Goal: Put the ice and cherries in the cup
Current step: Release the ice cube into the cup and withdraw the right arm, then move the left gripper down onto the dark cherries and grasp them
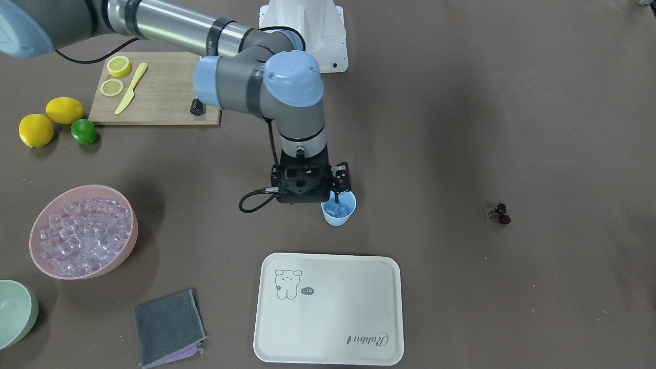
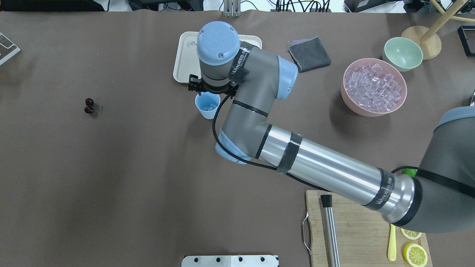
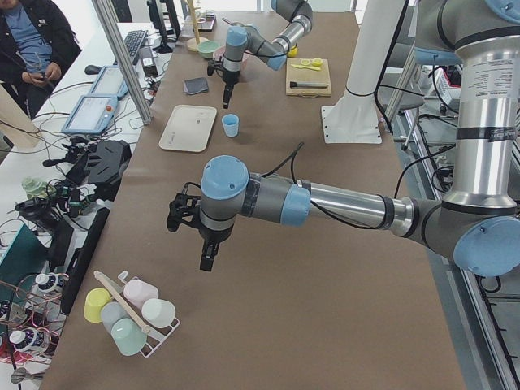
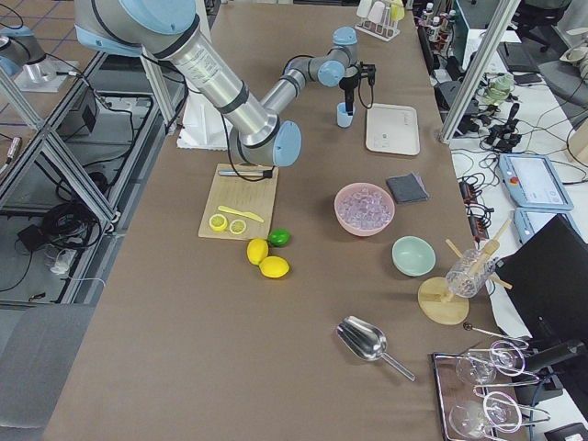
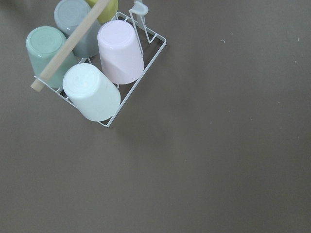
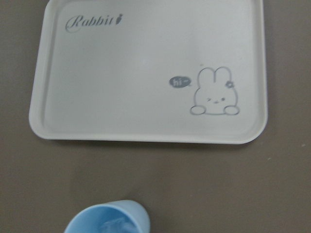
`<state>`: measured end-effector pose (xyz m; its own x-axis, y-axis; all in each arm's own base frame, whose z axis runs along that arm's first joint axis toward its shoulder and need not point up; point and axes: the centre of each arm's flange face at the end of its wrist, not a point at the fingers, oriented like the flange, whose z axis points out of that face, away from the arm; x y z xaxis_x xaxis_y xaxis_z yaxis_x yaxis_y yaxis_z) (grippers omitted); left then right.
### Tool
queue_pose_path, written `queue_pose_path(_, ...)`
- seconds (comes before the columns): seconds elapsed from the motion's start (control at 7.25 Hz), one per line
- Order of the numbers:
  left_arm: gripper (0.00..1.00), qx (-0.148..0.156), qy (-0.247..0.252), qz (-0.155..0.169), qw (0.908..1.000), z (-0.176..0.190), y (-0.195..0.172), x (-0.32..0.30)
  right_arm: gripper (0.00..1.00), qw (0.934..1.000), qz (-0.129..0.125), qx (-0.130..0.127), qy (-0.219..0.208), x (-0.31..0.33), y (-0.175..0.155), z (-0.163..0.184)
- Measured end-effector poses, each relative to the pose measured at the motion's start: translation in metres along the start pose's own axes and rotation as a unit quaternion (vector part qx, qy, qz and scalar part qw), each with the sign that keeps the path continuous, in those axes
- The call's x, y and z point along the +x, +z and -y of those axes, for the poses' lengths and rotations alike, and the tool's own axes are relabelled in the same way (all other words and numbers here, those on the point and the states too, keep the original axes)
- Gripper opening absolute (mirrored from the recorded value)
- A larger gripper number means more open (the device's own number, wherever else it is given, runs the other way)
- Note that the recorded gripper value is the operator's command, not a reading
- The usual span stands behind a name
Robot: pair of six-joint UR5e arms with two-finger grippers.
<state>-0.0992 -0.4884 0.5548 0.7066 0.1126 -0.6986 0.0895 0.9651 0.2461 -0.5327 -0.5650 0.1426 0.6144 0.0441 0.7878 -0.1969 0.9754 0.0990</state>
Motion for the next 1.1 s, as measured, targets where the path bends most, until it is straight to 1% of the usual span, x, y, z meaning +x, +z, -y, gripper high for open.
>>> queue_pose_path(0.14, 0.98, -0.006, 0.000, -0.009, 0.9999, 0.018, 0.017, 0.033, 0.99, 1.0000, 0.007, -0.005, -0.005, 0.059, -0.021, 0.028)
queue_pose_path(0.28, 0.98, -0.012, -0.006, -0.020, 0.9997, 0.039, 0.037, 0.075, 0.99, 0.9996, 0.007, -0.009, -0.024, 0.128, -0.041, 0.057)
queue_pose_path(0.55, 0.98, -0.026, -0.028, -0.040, 0.9984, 0.070, 0.073, 0.165, 0.99, 0.9961, 0.013, -0.026, -0.084, 0.297, -0.095, 0.123)
queue_pose_path(0.69, 0.98, -0.028, -0.037, -0.031, 0.9984, 0.080, 0.094, 0.212, 0.99, 0.9929, 0.015, -0.028, -0.115, 0.393, -0.125, 0.145)
queue_pose_path(0.83, 0.98, -0.015, -0.037, -0.015, 0.9991, 0.085, 0.115, 0.252, 0.99, 0.9903, 0.016, -0.024, -0.136, 0.492, -0.159, 0.152)
queue_pose_path(0.97, 0.98, -0.007, -0.032, -0.013, 0.9994, 0.082, 0.132, 0.278, 0.99, 0.9908, 0.017, -0.018, -0.133, 0.585, -0.188, 0.130)
queue_pose_path(1.1, 0.97, -0.011, -0.032, -0.016, 0.9993, 0.073, 0.150, 0.298, 0.99, 0.9925, 0.023, -0.013, -0.119, 0.657, -0.210, 0.086)
